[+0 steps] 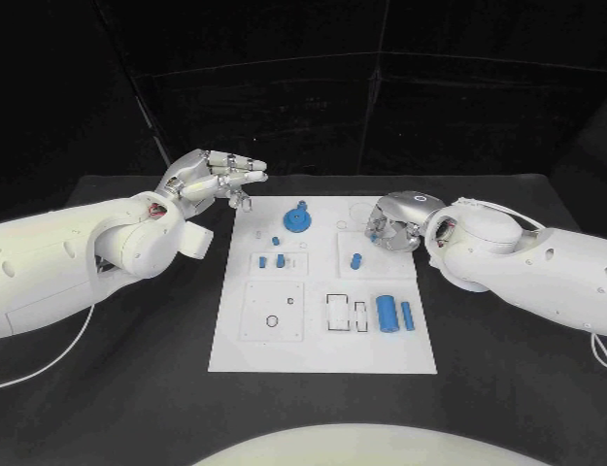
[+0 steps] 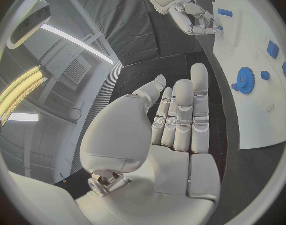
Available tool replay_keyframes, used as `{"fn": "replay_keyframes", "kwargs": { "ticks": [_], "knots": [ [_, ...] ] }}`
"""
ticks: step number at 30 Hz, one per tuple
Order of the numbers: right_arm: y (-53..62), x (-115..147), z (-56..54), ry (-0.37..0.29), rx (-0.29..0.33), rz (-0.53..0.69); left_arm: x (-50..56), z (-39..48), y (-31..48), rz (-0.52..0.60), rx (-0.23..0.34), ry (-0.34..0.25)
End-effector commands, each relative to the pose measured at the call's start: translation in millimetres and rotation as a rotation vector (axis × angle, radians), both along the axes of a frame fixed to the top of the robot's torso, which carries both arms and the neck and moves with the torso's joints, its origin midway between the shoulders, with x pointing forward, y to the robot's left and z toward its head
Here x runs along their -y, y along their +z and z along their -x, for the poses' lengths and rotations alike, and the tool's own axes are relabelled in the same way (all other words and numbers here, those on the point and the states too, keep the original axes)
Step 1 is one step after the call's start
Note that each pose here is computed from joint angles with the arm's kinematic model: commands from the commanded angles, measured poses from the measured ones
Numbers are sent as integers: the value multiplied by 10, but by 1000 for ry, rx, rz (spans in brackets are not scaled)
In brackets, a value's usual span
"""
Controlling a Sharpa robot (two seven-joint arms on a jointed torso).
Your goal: Assemble the parts on the task board
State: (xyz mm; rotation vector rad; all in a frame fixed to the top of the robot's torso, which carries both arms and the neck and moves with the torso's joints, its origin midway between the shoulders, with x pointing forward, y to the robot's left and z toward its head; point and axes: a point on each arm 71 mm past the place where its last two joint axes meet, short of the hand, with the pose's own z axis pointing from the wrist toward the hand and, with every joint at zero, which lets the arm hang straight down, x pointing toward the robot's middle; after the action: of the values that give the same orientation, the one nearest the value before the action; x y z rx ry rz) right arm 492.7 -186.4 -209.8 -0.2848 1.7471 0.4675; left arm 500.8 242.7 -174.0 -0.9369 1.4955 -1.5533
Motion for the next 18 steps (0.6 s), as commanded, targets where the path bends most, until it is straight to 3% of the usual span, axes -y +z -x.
{"fn": "replay_keyframes", "kwargs": {
  "ticks": [1, 18],
  "knots": [
    [44, -2, 16, -2, 43, -23, -24, -13, 6, 1, 0, 10],
    [125, 69, 100, -14, 62, -86, -97, -61, -15, -13, -7, 36]
  ]
}}
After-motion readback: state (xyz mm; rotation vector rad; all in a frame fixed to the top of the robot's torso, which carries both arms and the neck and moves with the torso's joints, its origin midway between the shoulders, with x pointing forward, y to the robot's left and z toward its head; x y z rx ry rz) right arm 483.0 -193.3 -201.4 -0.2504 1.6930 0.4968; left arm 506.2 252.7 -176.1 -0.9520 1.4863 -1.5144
